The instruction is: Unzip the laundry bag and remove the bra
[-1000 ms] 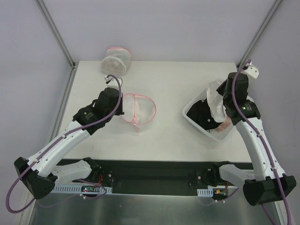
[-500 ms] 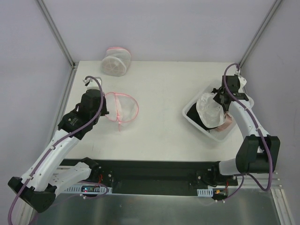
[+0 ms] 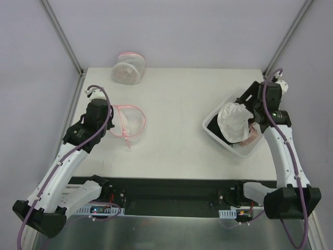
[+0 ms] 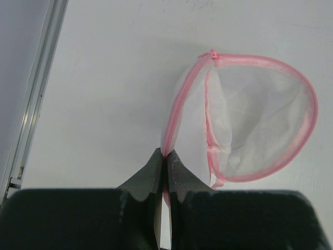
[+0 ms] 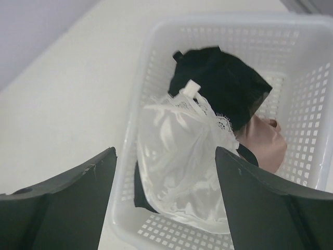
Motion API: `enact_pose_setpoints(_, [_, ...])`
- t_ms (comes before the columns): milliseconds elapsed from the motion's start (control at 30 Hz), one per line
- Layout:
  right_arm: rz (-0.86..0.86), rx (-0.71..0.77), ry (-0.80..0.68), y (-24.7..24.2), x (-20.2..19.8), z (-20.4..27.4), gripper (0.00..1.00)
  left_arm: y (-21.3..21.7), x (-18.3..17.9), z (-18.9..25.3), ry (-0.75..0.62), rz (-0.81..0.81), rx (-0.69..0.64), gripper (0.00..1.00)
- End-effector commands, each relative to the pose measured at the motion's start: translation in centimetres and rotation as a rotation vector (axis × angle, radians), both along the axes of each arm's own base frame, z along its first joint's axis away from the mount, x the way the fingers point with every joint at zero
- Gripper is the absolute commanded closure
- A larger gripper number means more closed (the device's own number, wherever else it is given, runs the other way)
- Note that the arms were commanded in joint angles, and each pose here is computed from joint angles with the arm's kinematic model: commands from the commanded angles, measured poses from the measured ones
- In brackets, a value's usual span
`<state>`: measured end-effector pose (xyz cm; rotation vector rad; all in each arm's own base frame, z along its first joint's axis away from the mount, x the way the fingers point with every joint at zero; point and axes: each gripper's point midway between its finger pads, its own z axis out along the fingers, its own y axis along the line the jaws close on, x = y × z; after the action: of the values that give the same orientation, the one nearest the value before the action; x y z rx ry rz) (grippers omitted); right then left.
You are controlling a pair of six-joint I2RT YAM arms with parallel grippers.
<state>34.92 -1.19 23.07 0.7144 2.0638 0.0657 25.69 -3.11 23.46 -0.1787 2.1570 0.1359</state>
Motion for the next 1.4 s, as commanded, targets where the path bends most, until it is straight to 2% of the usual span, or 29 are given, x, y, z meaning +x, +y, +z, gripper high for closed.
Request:
enact_pose_setpoints(0, [0.013,-0.016,-0.168,-0.2,-2.4,6.9,0.20,1.2,0.2,-0.1,0.010,0.046,0.033,1.00])
enact_pose_setpoints(167, [0.049,-0.009,-0.232,0.3,-4.5,9.0,0.17,3.1,0.8,-0.2,0.023,0.135,0.029,1.00])
enact_pose_setpoints(300, [0.095,0.007,-0.209,1.1,-5.5,8.7,0.17,5.4,2.0,0.0,0.056,0.225,0.114,1.00])
enact_pose_setpoints(433, [0.109,0.010,-0.195,1.3,-6.1,7.7,0.16,4.8,2.9,0.9,0.046,0.194,0.080,1.00])
enact_pose_setpoints(533, [0.132,0.029,-0.177,1.9,-6.3,6.6,0.17,2.3,3.5,0.2,0.083,0.068,0.014,0.99])
enact_pose_setpoints(567, [0.137,0.035,-0.179,2.0,-6.3,6.5,0.17,0.7,3.6,-0.5,0.115,-0.010,-0.038,0.86])
enact_pose_setpoints(600, [0.145,0.043,-0.178,2.2,-6.2,6.3,0.17,-0.1,3.7,-0.9,0.131,-0.048,-0.060,0.55])
enact_pose_setpoints(633, [0.147,0.046,-0.169,2.3,-6.3,5.9,0.16,-0.8,3.6,-1.2,0.143,-0.083,-0.078,0.37])
enact_pose_setpoints(667, [0.154,0.046,-0.167,2.4,-6.2,5.8,0.17,-1.6,3.8,-1.3,0.144,-0.116,-0.108,0.26])
enact_pose_setpoints(700, [0.155,0.047,-0.157,2.5,-6.2,5.5,0.17,-2.8,3.7,-1.3,0.145,-0.169,-0.148,0.20])
enact_pose_setpoints(767, [0.166,0.037,-0.149,2.6,-6.3,5.3,0.16,-3.6,3.6,-0.8,0.116,-0.207,-0.183,0.02])
enact_pose_setpoints(900, [0.184,-0.004,-0.117,2.7,-6.5,5.2,0.13,-4.3,3.2,1.3,0.047,-0.255,-0.214,0.01])
enact_pose_setpoints(967, [0.225,-0.031,-0.103,3.4,-6.5,5.3,0.04,-5.2,2.6,2.8,0.006,-0.306,-0.249,0.01])
enact_pose_setpoints(1067, [0.307,-0.062,-0.082,5.3,-6.5,5.5,0.01,-6.9,1.6,4.5,-0.050,-0.409,-0.308,0.01])
enact_pose_setpoints(1267, [0.503,-0.151,-0.035,11.2,-7.1,5.0,0.04,-9.9,-0.6,6.2,-0.150,-0.606,-0.409,0.01])
enact_pose_setpoints(1367, [0.582,-0.209,-0.017,13.8,-7.9,4.1,0.04,-10.9,-1.4,5.6,-0.145,-0.667,-0.442,0.01])
